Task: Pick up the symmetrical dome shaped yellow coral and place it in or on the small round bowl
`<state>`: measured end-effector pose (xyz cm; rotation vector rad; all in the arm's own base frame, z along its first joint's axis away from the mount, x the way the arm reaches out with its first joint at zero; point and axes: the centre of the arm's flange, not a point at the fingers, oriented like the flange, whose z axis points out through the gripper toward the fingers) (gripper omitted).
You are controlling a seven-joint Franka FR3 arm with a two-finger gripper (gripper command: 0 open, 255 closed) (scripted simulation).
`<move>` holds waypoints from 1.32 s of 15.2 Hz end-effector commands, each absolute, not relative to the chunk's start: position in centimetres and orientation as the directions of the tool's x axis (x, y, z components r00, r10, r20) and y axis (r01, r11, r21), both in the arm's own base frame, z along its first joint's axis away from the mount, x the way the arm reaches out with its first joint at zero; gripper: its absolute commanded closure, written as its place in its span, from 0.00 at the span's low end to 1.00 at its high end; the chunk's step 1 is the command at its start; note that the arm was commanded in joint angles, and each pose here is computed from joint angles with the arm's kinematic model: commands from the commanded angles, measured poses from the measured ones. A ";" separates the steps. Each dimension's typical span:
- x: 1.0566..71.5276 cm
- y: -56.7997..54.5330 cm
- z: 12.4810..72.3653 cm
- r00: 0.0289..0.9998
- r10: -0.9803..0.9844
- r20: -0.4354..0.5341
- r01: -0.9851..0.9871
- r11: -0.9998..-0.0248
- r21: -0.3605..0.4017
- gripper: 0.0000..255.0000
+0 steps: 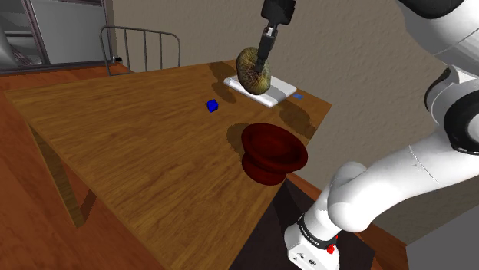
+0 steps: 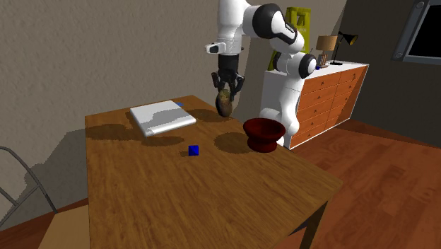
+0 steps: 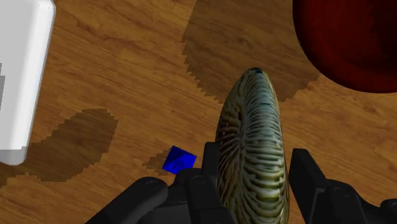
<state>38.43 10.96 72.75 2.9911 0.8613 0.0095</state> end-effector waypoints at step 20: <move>22.9 16.7 68.7 0.847 0.531 -0.002 0.531 -0.847 0.030 1.00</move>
